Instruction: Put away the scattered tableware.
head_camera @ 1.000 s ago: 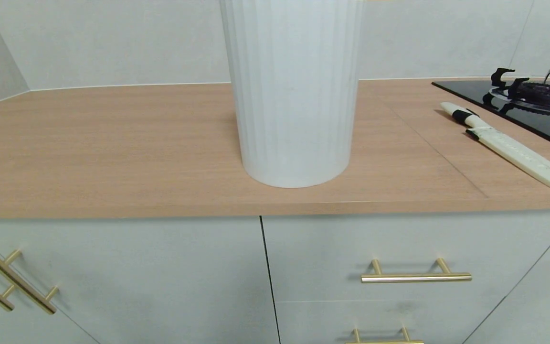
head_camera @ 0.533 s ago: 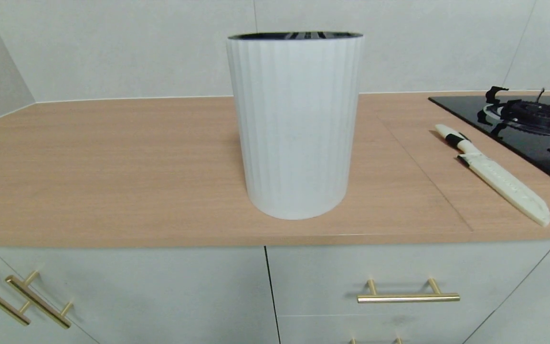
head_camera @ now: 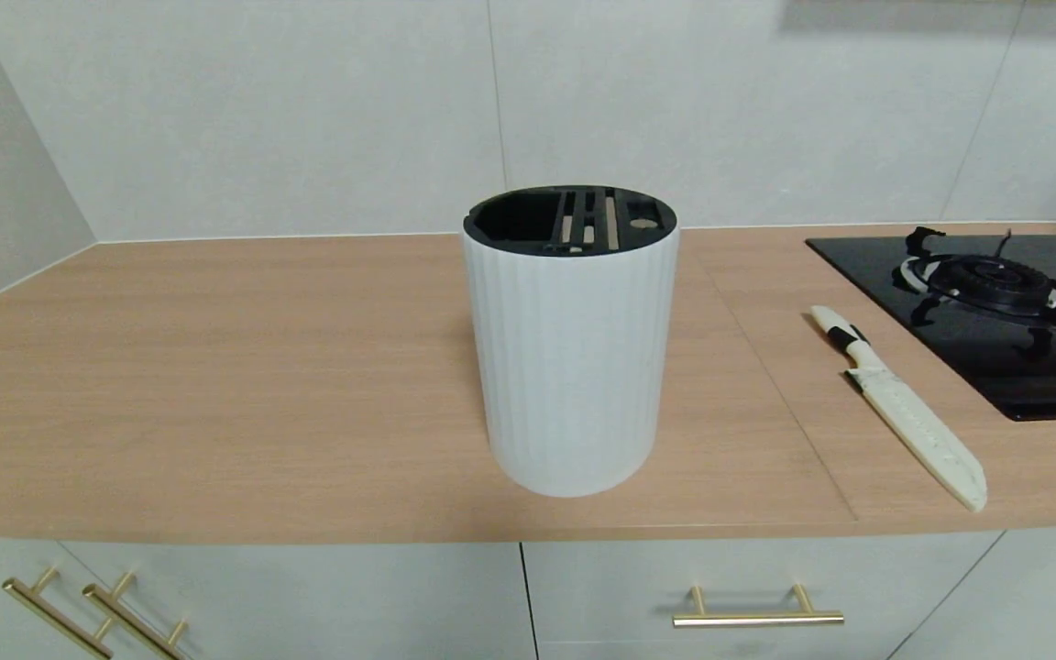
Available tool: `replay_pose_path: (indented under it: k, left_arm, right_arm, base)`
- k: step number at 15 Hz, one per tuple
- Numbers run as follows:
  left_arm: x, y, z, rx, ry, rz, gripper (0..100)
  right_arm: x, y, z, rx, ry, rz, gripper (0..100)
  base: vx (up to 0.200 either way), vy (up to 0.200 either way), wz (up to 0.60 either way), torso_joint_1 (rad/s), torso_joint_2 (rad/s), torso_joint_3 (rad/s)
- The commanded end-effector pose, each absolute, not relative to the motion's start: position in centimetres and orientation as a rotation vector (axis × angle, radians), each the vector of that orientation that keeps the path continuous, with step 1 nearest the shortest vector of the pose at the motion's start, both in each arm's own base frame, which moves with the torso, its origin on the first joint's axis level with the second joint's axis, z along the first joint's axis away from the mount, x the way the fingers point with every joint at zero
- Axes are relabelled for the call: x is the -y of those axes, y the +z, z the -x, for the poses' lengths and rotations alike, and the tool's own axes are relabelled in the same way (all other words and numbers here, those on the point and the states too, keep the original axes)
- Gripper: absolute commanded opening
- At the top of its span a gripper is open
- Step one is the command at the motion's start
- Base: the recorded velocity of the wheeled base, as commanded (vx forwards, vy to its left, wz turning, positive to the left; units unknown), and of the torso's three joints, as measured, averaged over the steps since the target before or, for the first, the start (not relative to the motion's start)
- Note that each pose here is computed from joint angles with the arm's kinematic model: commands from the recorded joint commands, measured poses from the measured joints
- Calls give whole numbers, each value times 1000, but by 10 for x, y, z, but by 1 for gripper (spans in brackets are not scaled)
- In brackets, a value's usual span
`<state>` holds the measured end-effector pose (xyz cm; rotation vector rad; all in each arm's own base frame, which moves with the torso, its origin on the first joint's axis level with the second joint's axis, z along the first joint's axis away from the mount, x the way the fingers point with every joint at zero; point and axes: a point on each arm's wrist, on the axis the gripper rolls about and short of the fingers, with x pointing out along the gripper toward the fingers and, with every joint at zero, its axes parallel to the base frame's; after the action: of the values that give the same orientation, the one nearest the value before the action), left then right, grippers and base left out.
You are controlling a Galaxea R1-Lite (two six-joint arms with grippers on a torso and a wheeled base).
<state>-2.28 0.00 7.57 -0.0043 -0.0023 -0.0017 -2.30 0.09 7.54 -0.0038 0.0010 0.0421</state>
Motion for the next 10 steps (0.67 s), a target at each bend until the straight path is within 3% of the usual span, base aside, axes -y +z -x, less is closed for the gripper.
replay_pose_path:
  k: [1, 10]
  left_arm:
    - [0, 76, 23, 3, -2, 5, 100]
    - [0, 76, 23, 2, -2, 5, 100]
  right_arm:
    - [-1, 75, 23, -3, 43, 5, 100]
    - [-1, 75, 23, -3, 43, 5, 100]
  base:
    - [0, 0, 0, 198, -486, -281]
    - [0, 0, 0, 222, -505, -283]
